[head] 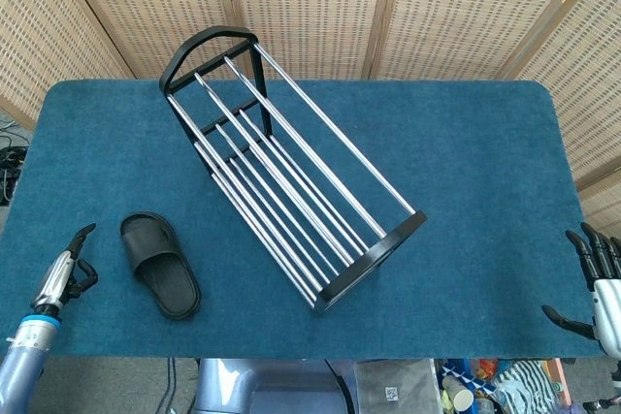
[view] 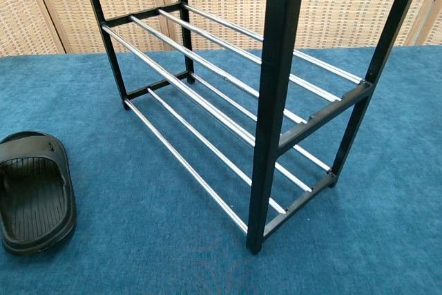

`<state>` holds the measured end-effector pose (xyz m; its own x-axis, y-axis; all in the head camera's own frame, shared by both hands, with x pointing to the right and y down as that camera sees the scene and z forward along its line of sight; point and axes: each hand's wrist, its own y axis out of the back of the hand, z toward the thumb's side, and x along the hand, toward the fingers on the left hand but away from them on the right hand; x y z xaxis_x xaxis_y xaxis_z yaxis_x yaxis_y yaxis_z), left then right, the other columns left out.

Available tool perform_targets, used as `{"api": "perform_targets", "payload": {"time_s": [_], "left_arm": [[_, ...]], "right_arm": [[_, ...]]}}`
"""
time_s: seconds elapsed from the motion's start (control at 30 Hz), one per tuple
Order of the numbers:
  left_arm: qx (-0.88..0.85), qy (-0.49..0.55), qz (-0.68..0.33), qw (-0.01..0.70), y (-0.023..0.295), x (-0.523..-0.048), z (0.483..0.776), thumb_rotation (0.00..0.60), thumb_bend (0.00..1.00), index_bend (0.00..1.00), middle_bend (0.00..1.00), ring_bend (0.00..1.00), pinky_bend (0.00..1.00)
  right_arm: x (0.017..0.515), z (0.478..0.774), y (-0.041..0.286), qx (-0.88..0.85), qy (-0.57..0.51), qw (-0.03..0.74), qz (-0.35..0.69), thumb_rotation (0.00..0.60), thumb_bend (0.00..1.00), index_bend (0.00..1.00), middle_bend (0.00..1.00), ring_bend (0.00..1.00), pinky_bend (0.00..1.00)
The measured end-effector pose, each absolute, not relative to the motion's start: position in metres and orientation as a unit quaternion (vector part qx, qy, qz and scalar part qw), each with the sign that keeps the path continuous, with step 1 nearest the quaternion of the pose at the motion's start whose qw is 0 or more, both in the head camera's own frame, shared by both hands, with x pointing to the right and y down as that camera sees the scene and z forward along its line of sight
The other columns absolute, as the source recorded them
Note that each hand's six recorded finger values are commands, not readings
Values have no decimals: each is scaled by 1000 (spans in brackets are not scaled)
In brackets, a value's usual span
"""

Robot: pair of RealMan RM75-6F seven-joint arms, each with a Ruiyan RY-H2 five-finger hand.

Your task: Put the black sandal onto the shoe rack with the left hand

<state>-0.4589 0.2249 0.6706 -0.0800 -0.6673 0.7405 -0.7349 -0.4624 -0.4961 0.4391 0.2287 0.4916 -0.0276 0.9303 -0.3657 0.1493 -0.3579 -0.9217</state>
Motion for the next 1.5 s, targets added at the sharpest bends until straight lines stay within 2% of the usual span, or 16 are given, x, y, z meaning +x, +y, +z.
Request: {"api": "perform_targets", "payload": {"time_s": [0.17, 0.33, 0.6, 1.03, 1.5], "left_arm": [[676, -560, 470, 92, 219, -445, 686, 600, 1000, 0, 0, 0, 0], [675, -566, 458, 118, 215, -434, 703, 600, 1000, 0, 0, 0, 0], [685, -554, 459, 116, 203, -414, 717, 600, 1000, 0, 0, 0, 0], [730, -501, 454, 102, 191, -368, 723, 600, 1000, 0, 0, 0, 0], [814, -368, 447, 41, 189, -307, 718, 600, 1000, 0, 0, 0, 0]], "right_arm": [[440, 491, 228, -603, -447, 348, 562, 600, 0, 0, 0, 0, 0], [440, 490, 229, -604, -448, 347, 560, 600, 0, 0, 0, 0, 0], [441, 490, 229, -606, -449, 343, 560, 600, 0, 0, 0, 0, 0], [441, 491, 231, -620, -446, 329, 556, 600, 0, 0, 0, 0, 0], [445, 491, 230, -617, -449, 323, 560, 600, 0, 0, 0, 0, 0]]}}
